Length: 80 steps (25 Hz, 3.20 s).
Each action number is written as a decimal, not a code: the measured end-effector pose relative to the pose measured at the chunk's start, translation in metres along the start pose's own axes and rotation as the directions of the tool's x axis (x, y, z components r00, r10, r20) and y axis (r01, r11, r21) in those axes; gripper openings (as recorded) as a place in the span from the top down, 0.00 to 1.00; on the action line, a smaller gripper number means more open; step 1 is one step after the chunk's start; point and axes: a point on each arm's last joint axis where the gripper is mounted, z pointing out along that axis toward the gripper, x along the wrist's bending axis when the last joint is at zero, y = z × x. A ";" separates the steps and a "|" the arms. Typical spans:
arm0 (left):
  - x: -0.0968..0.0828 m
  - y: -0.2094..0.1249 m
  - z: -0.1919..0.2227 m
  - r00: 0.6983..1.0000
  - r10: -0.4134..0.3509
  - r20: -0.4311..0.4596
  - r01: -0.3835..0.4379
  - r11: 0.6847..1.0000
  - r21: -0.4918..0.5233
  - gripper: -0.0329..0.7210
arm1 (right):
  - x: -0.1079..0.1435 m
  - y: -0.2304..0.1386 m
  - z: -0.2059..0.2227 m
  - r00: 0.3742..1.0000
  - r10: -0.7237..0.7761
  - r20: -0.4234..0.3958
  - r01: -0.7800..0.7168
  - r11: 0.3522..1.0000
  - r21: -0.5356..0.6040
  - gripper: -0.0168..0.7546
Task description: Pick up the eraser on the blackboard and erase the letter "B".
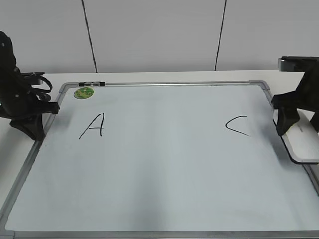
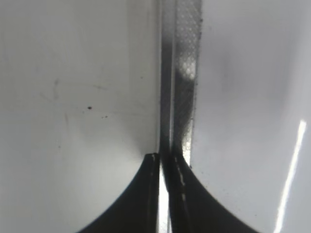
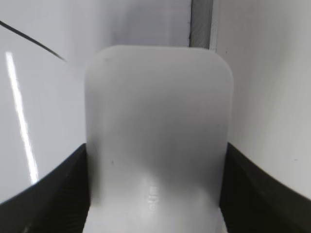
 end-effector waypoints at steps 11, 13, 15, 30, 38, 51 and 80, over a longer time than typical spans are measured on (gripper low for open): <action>0.000 0.000 0.000 1.000 0.000 0.000 0.000 1.000 0.000 0.94 | -0.001 0.005 0.028 1.000 0.004 -0.002 -0.004 0.999 0.040 0.30; 0.000 0.000 0.000 1.000 0.000 0.000 0.000 1.000 0.000 0.94 | -0.001 0.006 0.032 1.000 0.006 -0.005 -0.006 0.999 0.045 0.30; 0.000 0.000 0.000 1.000 0.000 0.000 0.000 1.000 0.000 0.94 | -0.001 0.006 0.034 1.000 0.008 -0.007 -0.008 0.999 0.047 0.30; 0.000 0.000 0.000 1.000 0.000 0.000 0.000 1.000 0.000 0.94 | -0.001 0.009 0.042 1.000 0.011 -0.008 -0.010 0.999 0.045 0.21; 0.000 0.000 0.000 1.000 0.000 0.000 0.000 1.000 0.002 0.94 | -0.001 0.010 0.037 1.000 0.010 -0.012 -0.009 0.997 0.073 0.13; -0.001 0.000 -0.009 1.000 0.005 -0.004 -0.005 0.999 0.047 0.23 | 0.001 0.028 0.000 1.000 0.000 -0.018 0.001 0.997 0.073 0.12; -0.006 -0.074 -0.122 0.998 0.062 -0.026 -0.065 0.989 -0.131 0.37 | 0.010 -0.054 -0.064 0.997 0.033 -0.073 -0.040 0.994 -0.100 0.33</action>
